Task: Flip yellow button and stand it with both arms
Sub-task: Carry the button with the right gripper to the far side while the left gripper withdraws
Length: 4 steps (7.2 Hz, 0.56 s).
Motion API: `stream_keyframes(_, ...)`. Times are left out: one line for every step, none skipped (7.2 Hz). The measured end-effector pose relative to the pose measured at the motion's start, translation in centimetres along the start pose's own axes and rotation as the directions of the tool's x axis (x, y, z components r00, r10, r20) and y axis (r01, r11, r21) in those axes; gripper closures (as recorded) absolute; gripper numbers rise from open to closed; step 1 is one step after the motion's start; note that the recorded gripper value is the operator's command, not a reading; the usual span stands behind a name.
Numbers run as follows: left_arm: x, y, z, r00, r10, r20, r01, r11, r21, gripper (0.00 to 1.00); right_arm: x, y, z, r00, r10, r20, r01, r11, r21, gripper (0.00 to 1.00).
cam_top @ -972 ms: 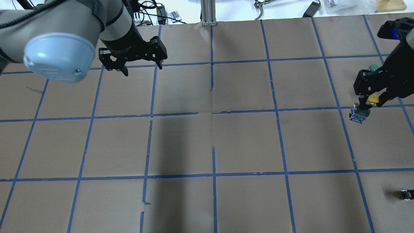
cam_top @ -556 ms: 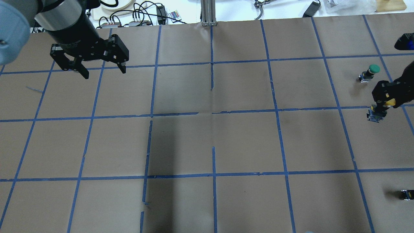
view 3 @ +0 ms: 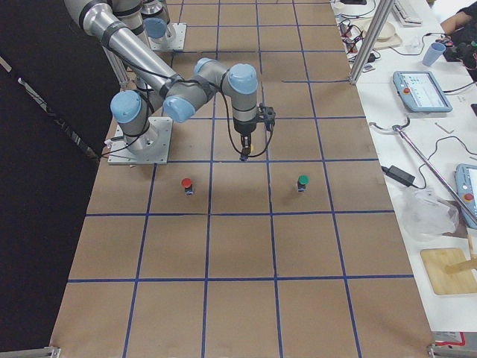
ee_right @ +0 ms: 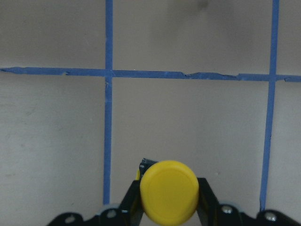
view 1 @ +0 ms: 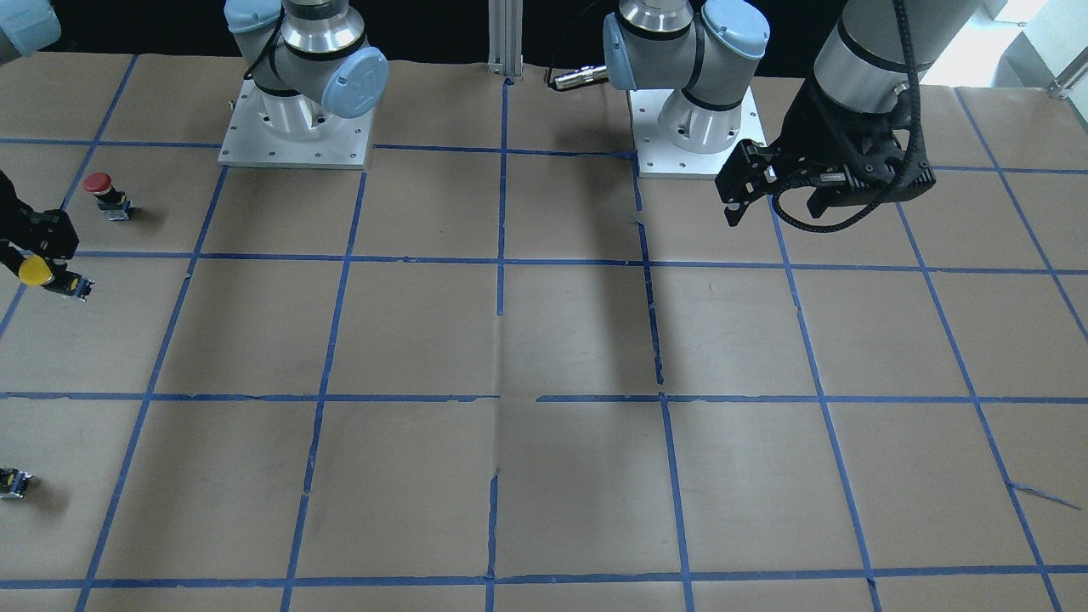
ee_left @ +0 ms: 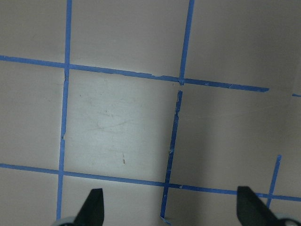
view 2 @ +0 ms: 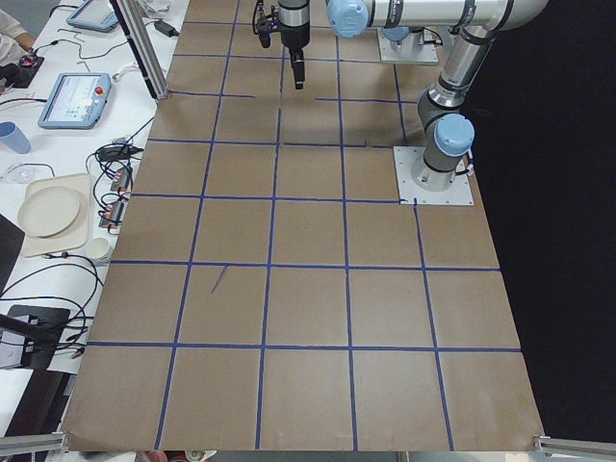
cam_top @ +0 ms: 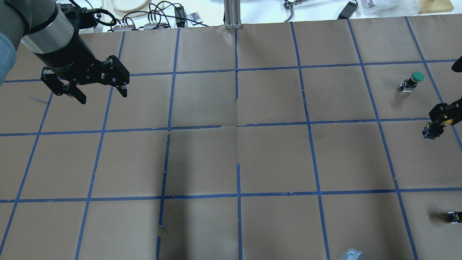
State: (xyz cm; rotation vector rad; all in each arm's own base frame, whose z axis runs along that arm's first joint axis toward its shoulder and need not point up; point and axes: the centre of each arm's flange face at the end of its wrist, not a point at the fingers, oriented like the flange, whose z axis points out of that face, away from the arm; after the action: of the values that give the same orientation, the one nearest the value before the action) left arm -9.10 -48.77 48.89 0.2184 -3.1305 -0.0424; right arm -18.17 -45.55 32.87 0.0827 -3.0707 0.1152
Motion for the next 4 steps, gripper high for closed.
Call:
stream_keyframes(0.7,-0.7,-0.7,1.0,0.014,0.0,-0.014,1.0,0.007,0.0,1.9,-0.7,2.4,1.0,-0.014,-0.015,0.015,1.0,0.012,0.95)
stream_keyframes(1.5,-1.2,-1.2,1.0,0.03,0.003,-0.03,1.0,0.007,0.0,3.0,-1.0,3.8,0.999,-0.019,-0.027,0.019,1.0,0.021,0.95)
stream_keyframes(2.0,-1.5,-1.1,0.999,0.041,0.006,-0.041,0.999,-0.003,0.0,3.6,-1.0,4.7,0.999,-0.019,-0.029,0.02,1.0,0.022,0.94)
stream_keyframes(2.3,-1.7,-0.7,0.999,0.046,0.007,-0.046,0.999,-0.011,0.0,3.9,-1.0,5.3,1.0,-0.016,-0.019,0.017,1.0,0.019,0.94)
